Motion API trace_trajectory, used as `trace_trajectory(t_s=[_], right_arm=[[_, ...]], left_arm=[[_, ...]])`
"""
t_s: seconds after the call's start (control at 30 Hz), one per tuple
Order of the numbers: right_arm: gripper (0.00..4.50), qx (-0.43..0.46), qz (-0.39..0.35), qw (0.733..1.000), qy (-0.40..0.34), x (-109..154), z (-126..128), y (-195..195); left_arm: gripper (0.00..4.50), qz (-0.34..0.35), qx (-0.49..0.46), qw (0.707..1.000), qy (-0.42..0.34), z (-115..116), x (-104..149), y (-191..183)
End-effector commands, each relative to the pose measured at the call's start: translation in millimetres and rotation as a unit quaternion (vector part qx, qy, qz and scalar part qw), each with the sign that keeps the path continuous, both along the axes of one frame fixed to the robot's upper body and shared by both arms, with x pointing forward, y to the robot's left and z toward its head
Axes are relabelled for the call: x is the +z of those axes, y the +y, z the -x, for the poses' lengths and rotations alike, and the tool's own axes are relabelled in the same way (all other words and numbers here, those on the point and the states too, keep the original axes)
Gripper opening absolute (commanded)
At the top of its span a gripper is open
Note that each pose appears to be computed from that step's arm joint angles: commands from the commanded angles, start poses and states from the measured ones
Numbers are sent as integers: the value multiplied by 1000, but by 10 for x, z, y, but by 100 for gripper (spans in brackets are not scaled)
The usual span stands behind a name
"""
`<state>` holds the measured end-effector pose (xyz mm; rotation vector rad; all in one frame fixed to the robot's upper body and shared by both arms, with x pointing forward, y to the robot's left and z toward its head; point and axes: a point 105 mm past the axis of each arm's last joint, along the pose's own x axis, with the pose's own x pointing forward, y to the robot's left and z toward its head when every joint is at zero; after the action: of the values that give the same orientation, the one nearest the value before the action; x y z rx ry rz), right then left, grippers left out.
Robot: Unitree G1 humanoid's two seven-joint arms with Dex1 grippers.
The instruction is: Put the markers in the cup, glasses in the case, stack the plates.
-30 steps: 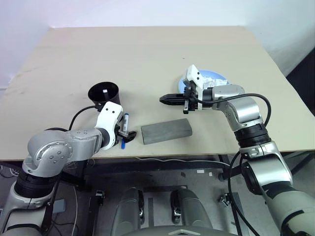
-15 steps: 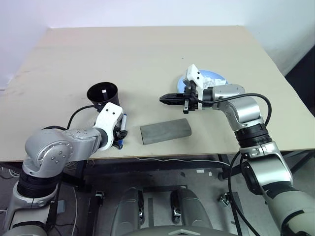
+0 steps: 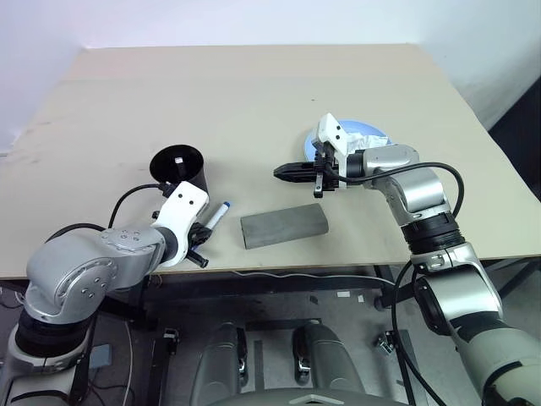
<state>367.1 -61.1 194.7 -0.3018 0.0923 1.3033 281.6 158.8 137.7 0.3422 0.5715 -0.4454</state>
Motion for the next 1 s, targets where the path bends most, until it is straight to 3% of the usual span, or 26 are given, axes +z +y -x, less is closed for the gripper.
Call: trace_trajectory(t_s=[0.03, 0.47, 0.57, 0.63, 0.77, 0.9, 1.0], right_arm=[[0, 10, -7, 999, -32, 159, 7, 19], [0, 16, -7, 999, -39, 157, -11, 30], [0, 12, -14, 999, -43, 206, -21, 3], [0, 5, -18, 999, -45, 242, -39, -38], [0, 1, -39, 998, -44, 341, -35, -104], [0, 6, -45, 998, -47, 345, -6, -95], [0, 6, -48, 998, -50, 340, -4, -72]], left_arm=[[27, -2, -2, 999, -52, -11, 190, 50], [27, 75, -84, 968, -224, 129, 661, -9], [27, 141, -113, 936, -302, 189, 895, -46], [27, 171, -133, 928, -303, 204, 918, -66], [27, 282, -146, 870, -377, 273, 1272, -30], [27, 316, -163, 842, -405, 244, 1454, 13], [27, 348, -143, 805, -459, 154, 1769, 149]])
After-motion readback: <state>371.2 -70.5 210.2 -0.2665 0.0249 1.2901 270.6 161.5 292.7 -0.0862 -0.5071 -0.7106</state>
